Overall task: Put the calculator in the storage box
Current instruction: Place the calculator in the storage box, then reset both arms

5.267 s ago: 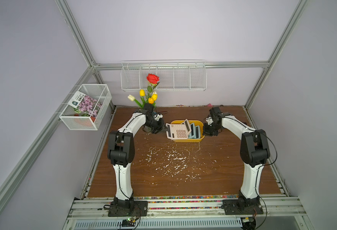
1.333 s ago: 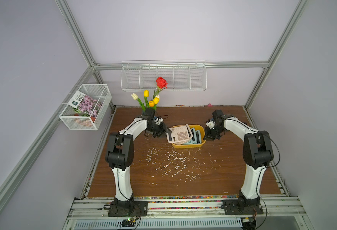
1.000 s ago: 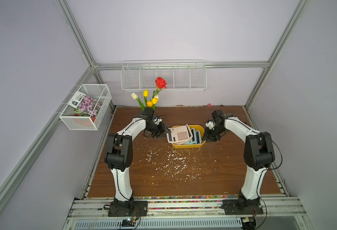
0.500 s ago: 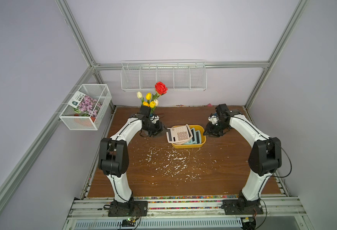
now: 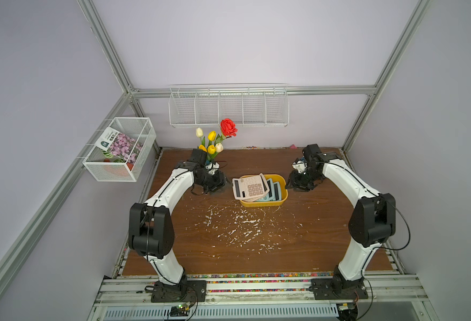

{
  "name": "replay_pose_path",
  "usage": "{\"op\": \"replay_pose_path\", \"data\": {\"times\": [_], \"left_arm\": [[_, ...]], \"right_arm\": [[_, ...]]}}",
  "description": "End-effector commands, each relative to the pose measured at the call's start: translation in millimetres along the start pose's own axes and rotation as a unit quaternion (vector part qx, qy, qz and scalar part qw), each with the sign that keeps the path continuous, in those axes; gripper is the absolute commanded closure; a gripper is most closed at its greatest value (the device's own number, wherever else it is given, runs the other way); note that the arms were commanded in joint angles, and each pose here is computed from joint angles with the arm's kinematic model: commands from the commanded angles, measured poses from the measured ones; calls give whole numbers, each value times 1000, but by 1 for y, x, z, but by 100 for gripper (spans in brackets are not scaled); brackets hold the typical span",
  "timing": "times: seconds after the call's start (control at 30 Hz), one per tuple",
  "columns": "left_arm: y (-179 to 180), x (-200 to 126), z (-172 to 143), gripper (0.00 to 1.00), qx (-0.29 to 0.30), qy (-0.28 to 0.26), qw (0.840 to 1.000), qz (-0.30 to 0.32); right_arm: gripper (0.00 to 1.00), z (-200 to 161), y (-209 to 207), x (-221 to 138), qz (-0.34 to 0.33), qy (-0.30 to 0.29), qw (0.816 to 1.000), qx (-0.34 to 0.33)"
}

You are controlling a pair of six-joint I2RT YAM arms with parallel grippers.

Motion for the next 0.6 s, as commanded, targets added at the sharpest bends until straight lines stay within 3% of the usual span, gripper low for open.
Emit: {"op": "replay_pose_path", "data": {"times": [0.0,0.2,0.33,0.43,0.5,0.57], "left_arm": [[3,-10,-15,44,0,2,1000,12],[2,-37,-48,44,-1,-2,999,37],[7,-75,-57,45,2,-71,990,121],[4,-115,-51,47,20,-184,966,179],[-1,-147,-47,47,33,-274,938,208],[-7,-185,-45,47,42,-394,890,225]], "right_arm": [[50,-4,4,-20,-2,-10,1000,-9],[47,-10,2,-37,-10,-14,1000,-18],[42,-3,-19,-58,-59,-99,993,-11],[38,1,-38,-76,-88,-213,973,4],[29,1,-47,-82,-101,-289,952,1],[20,-2,-49,-82,-103,-347,930,-62]]}}
Point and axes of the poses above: each gripper's point midway between its finger pads, its own x axis out along the fingers, its own y axis along the line the jaws close on, z = x × y, the point moved 5 cm from there along -x, back along the fingers, and after that the axes turned 2 degrees about x, right-handed, at the moved point
